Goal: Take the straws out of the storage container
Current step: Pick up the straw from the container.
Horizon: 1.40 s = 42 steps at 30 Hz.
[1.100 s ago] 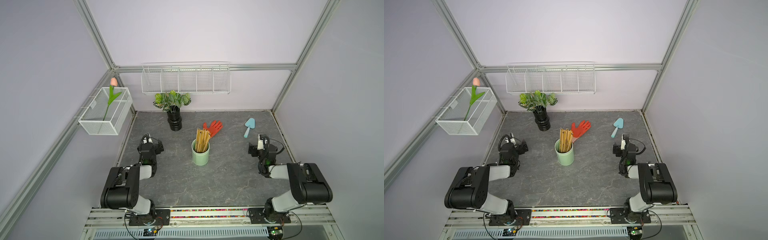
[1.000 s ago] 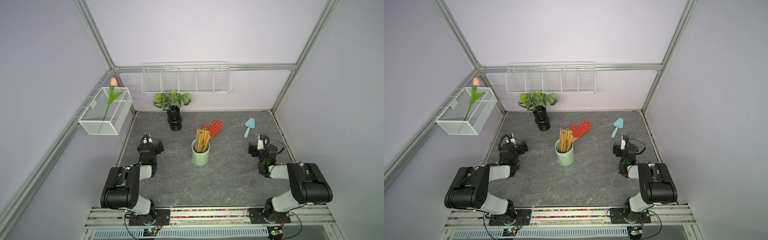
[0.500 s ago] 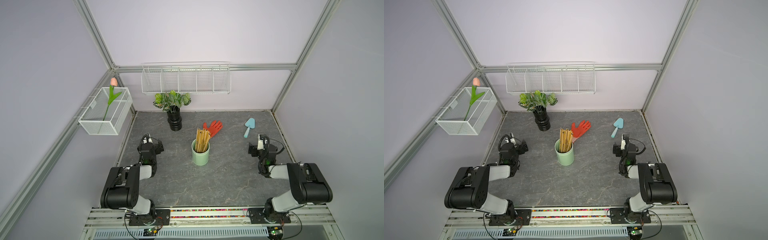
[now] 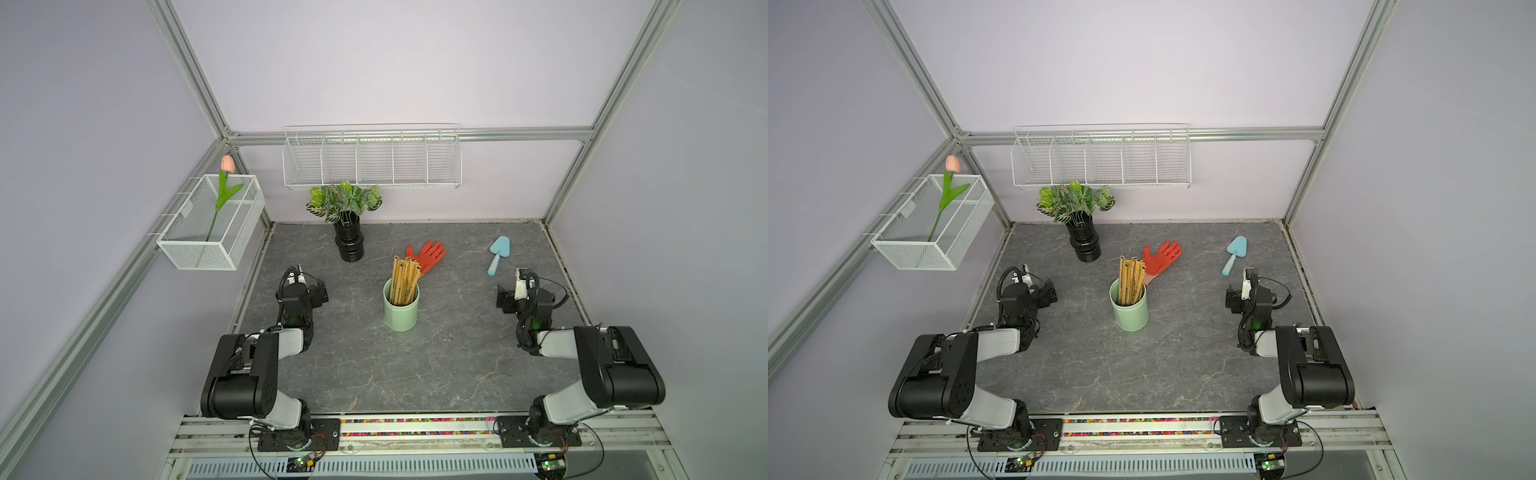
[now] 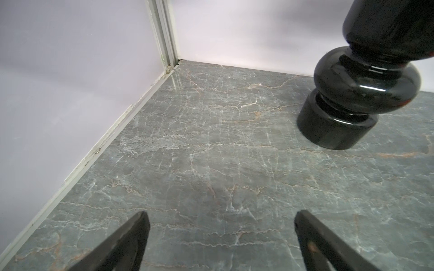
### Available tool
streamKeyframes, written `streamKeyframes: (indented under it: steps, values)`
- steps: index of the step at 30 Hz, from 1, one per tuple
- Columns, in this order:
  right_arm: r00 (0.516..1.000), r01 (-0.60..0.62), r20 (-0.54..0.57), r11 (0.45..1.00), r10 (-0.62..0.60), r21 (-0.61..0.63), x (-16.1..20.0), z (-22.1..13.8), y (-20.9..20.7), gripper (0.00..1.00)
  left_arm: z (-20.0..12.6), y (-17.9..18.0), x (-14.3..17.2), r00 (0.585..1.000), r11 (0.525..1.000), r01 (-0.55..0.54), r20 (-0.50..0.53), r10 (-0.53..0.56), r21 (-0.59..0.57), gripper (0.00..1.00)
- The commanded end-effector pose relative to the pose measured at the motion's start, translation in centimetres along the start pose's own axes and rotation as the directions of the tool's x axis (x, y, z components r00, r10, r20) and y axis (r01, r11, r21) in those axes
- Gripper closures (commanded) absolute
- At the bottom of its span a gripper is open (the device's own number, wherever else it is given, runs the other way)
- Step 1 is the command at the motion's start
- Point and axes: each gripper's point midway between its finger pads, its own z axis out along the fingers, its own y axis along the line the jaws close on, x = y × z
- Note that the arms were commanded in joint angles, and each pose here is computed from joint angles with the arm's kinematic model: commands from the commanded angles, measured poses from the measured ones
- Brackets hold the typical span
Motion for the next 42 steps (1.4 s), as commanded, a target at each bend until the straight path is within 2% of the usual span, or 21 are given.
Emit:
streamKeyframes:
  steps: [1,5,7,10,12,13,15,16,17,18,19,21,23,28,32,38,41,42]
  values:
    - [1.0,0.011,0.001,1.0,-0.011,-0.02,-1.8,0.2,0.2,0.11,-0.4,-0.3,-3.1,1.0,1.0,-0.019,0.006,0.019,0.017,0.01]
    - [0.987,-0.027,-0.157,0.999,0.024,-0.017,-3.3,0.8,0.1,0.11,-1.5,0.0,-5.4,1.0,1.0,-0.006,-0.022,0.006,0.001,0.01]
    - [0.974,-0.065,-0.219,0.997,0.054,-0.044,-3.7,0.6,0.7,0.11,-2.0,0.5,-6.7,0.998,0.998,0.045,-0.05,-0.046,-0.033,0.01]
    - [0.965,-0.143,-0.237,0.981,0.11,-0.127,-5.2,0.0,2.4,0.11,-2.9,0.7,-8.9,0.984,0.988,0.142,-0.1,-0.148,-0.062,0.01]
    - [0.956,-0.218,-0.226,0.967,0.185,-0.134,-6.8,-0.6,2.7,0.11,-3.8,0.8,-10.5,0.969,0.975,0.204,-0.122,-0.213,-0.082,0.01]
    - [0.941,-0.273,-0.23,0.958,0.247,-0.089,-7.5,-0.9,2.1,0.11,-4.4,0.9,-11.3,0.96,0.967,0.237,-0.131,-0.248,-0.092,0.01]
    - [0.883,-0.377,-0.255,0.919,0.394,0.113,-7.4,-2.0,-0.6,0.11,-5.9,1.3,-12.6,0.93,0.938,0.321,-0.143,-0.338,-0.129,0.01]
    - [0.851,-0.416,-0.243,0.88,0.465,0.226,-8.0,-3.0,-2.2,0.11,-6.9,1.7,-13.3,0.917,0.922,0.355,-0.137,-0.376,-0.151,0.01]
    - [0.841,-0.412,-0.263,0.874,0.474,0.256,-7.9,-3.9,-2.6,0.11,-7.9,2.2,-13.6,0.9,0.902,0.393,-0.125,-0.417,-0.175,0.01]
    - [0.847,-0.4,-0.284,0.891,0.449,0.216,-8.1,-4.3,-2.0,0.11,-8.6,2.4,-14.0,0.884,0.883,0.435,-0.105,-0.456,-0.175,0.01]
    - [0.85,-0.398,-0.295,0.898,0.437,0.185,-8.5,-5.1,-1.4,0.11,-9.2,2.0,-14.6,0.876,0.878,0.463,-0.088,-0.474,-0.126,0.01]
    - [0.88,-0.359,-0.264,0.917,0.395,0.176,-9.7,-7.2,-1.0,0.11,-10.2,-0.7,-16.1,0.894,0.892,0.447,-0.086,-0.441,0.071,0.01]
    - [0.909,-0.307,-0.24,0.937,0.341,0.168,-11.0,-9.5,-0.5,0.11,-11.3,-2.9,-17.2,0.906,0.881,0.423,-0.105,-0.409,0.212,0.0]
    - [0.911,-0.232,-0.333,0.97,0.243,0.071,-12.0,-12.8,2.7,0.11,-12.5,-5.4,-17.3,0.924,0.885,0.379,-0.165,-0.345,0.271,0.01]
    - [0.925,-0.171,-0.358,0.981,0.128,-0.09,-12.5,-14.5,7.5,0.11,-12.8,-8.5,-17.1,0.947,0.892,0.306,-0.204,-0.249,0.332,0.01]
    - [0.939,-0.127,-0.343,0.939,0.01,-0.32,-13.1,-16.5,14.6,0.11,-12.8,-12.0,-16.4,0.956,0.844,0.272,-0.23,-0.181,0.462,0.0]
    - [0.938,-0.1,-0.344,0.918,-0.042,-0.384,-13.1,-16.9,17.6,0.01,-12.5,-12.3,-15.4,0.956,0.849,0.254,-0.255,-0.146,0.464,0.0]
    - [0.936,-0.092,-0.348,0.91,-0.06,-0.404,-13.1,-17.0,18.7,0.05,-12.5,-12.5,-15.0,0.956,0.847,0.247,-0.263,-0.133,0.471,0.0]
